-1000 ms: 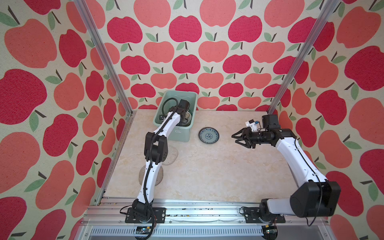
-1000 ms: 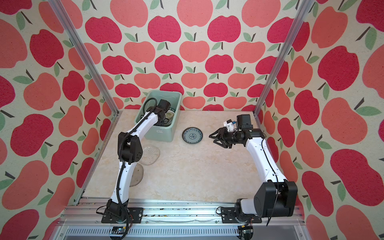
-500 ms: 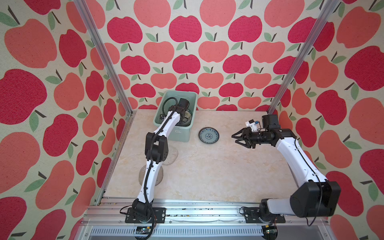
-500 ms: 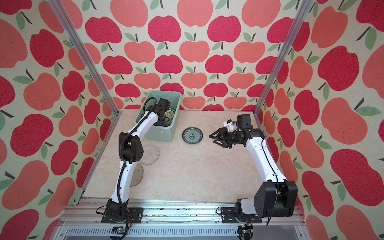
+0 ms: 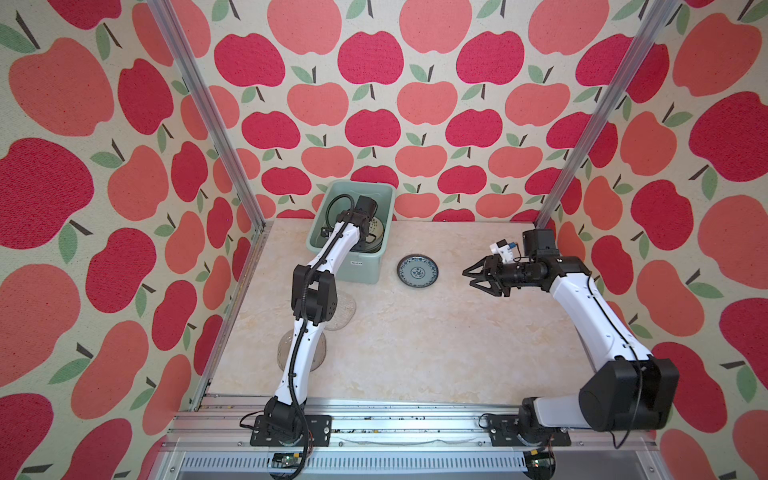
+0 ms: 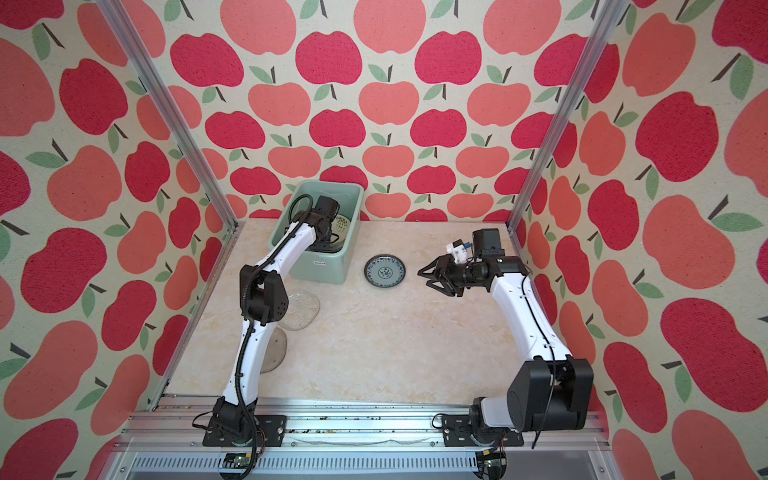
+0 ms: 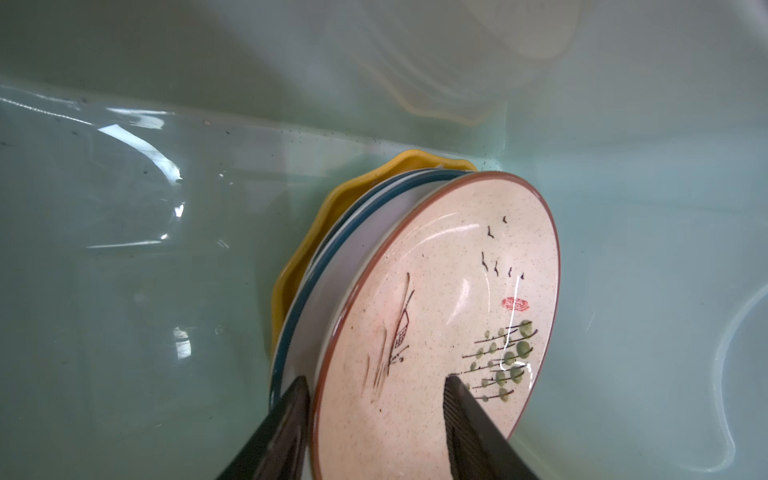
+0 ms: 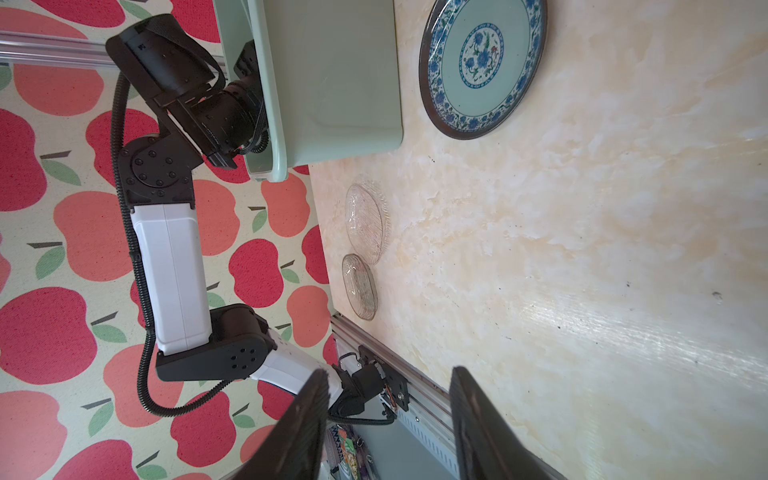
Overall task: Place the plates into the plastic bin on the countertop
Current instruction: 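Lower the cream plate onto the bin stack with the left gripper, then lift the left gripper from the bin while the right reaches the blue-and-white plate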
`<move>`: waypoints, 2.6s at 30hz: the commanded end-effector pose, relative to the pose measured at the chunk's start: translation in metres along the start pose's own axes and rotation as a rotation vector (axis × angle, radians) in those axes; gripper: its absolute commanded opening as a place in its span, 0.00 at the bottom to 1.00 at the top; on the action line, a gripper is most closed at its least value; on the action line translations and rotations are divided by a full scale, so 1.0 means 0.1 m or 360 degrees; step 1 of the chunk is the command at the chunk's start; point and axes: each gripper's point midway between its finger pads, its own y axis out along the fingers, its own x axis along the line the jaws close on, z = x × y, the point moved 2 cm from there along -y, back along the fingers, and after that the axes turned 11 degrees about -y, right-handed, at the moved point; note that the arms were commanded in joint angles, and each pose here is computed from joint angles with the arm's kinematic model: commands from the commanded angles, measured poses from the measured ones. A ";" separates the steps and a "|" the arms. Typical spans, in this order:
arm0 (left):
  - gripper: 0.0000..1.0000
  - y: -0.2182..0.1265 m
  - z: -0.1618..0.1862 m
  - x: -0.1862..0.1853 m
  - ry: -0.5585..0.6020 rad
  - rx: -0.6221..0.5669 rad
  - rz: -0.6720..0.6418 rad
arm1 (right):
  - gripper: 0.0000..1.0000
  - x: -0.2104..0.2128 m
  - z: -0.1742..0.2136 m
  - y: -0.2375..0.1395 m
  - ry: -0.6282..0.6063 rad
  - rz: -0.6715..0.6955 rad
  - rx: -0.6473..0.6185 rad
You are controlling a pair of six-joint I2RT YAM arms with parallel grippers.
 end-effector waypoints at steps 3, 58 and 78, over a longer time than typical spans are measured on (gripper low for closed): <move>0.60 -0.15 0.00 -0.29 0.0129 0.0075 0.0137 | 0.53 0.03 -0.04 -0.01 -0.0062 -0.0024 -0.0013; 0.84 -3.33 -0.44 0.22 0.2049 0.0710 0.1246 | 0.59 -1.48 -0.78 2.19 0.0000 0.0048 -0.0139; 0.84 -3.23 -0.48 0.25 0.2087 0.0727 0.1192 | 0.16 -1.40 -0.90 2.56 -0.0015 0.0006 -0.0095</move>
